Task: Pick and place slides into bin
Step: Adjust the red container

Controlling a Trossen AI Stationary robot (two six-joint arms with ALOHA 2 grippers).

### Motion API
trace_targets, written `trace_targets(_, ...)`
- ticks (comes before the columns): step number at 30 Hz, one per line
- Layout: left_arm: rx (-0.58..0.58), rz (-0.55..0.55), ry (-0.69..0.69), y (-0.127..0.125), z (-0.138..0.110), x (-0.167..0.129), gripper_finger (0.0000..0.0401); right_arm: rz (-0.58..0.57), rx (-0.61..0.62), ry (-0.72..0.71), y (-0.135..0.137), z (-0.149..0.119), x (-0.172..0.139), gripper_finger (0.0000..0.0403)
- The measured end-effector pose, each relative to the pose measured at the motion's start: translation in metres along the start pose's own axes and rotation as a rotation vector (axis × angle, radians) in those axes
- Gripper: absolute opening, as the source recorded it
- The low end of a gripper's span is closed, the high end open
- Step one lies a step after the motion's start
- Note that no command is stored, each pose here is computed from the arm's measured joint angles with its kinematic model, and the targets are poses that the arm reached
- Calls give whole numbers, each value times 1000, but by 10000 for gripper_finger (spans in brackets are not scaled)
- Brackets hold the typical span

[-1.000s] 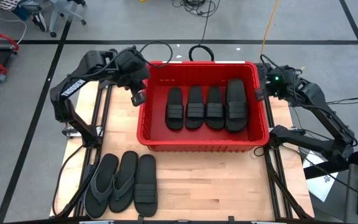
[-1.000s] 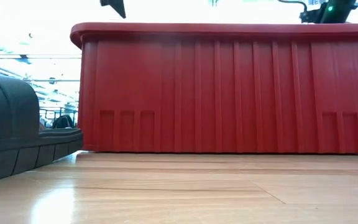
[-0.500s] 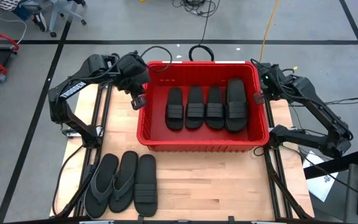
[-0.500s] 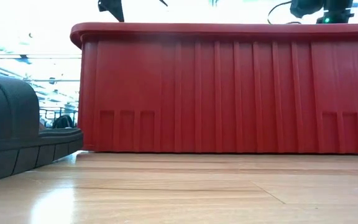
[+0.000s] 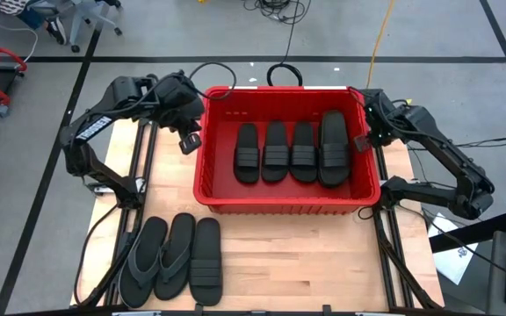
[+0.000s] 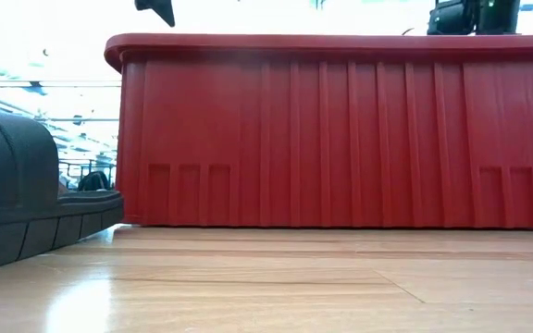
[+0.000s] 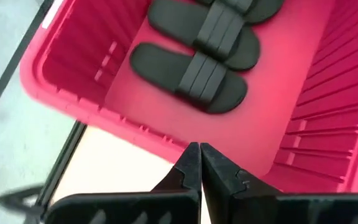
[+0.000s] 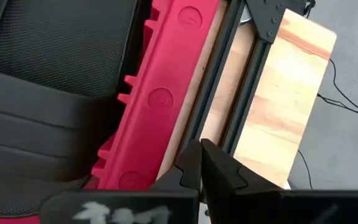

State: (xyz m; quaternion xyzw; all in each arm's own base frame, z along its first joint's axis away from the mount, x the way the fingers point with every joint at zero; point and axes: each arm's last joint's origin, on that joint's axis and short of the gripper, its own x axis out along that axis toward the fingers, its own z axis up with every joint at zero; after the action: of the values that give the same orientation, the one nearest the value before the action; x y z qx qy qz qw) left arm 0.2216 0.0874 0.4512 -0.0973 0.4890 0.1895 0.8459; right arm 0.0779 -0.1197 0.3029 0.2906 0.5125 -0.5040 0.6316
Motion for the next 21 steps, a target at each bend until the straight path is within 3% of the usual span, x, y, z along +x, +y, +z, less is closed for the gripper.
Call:
trace_targets(9, -204, -11, 150, 10, -20, 22, 1, 46, 8, -48, 2, 4, -1, 0)
trace_targets(21, -410, 56, 329, 23, -52, 92, 1, 55, 1, -52, 2, 5, -1, 0)
